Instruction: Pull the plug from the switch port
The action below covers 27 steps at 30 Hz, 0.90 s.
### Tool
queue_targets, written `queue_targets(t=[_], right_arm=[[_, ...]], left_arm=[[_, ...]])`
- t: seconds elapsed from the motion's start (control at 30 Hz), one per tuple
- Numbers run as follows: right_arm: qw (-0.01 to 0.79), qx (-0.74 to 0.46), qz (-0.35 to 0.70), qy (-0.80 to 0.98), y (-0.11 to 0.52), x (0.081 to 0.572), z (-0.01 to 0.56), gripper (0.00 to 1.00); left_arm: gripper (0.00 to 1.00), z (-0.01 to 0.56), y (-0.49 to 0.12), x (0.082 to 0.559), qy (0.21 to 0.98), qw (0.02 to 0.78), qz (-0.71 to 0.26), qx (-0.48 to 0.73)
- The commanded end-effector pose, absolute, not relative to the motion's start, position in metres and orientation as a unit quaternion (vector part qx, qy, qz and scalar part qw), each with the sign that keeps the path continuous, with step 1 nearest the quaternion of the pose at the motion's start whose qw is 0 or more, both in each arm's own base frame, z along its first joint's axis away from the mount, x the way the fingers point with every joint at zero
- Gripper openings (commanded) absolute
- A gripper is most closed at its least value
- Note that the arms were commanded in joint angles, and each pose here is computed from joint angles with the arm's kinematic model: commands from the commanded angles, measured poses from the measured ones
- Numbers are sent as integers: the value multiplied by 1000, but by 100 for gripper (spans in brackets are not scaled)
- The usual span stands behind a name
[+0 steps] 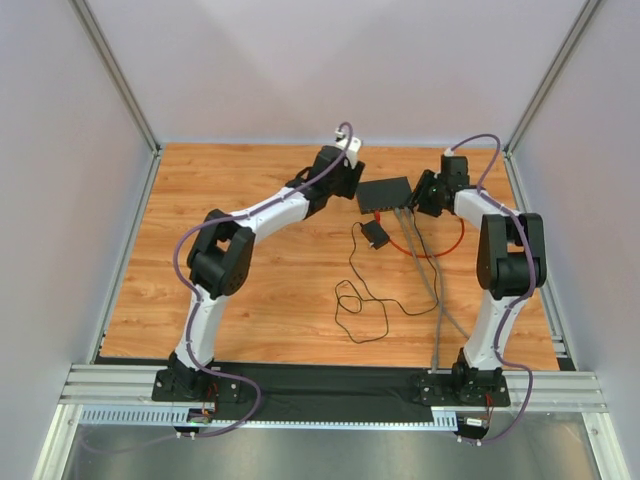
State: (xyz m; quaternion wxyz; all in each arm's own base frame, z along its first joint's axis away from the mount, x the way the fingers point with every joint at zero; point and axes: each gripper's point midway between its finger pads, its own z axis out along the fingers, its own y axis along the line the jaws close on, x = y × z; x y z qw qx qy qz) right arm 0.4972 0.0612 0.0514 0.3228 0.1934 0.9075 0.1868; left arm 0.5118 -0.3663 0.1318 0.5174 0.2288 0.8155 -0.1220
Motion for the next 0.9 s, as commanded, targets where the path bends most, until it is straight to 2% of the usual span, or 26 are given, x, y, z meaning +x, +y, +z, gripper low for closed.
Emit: queue_targets(t=[0.0,0.13,0.33,0.63,0.87], right_arm=[[380,110,149,906,87,488,101,48],[369,52,176,911,130,485,114,47],[308,3,181,934,174,482,91,41],[238,-32,134,961,185,462,61,40],[181,-64,136,972,187,435,54,36]], left_arm=[[65,182,-328,529,814,553,-141,107],[65,183,-298,528,825,549,-113,70],[65,181,-280,529,830,542,-126,45],[65,188,-269,528,828,543,-134,29],[64,188,-268,526,828,543,-136,31]])
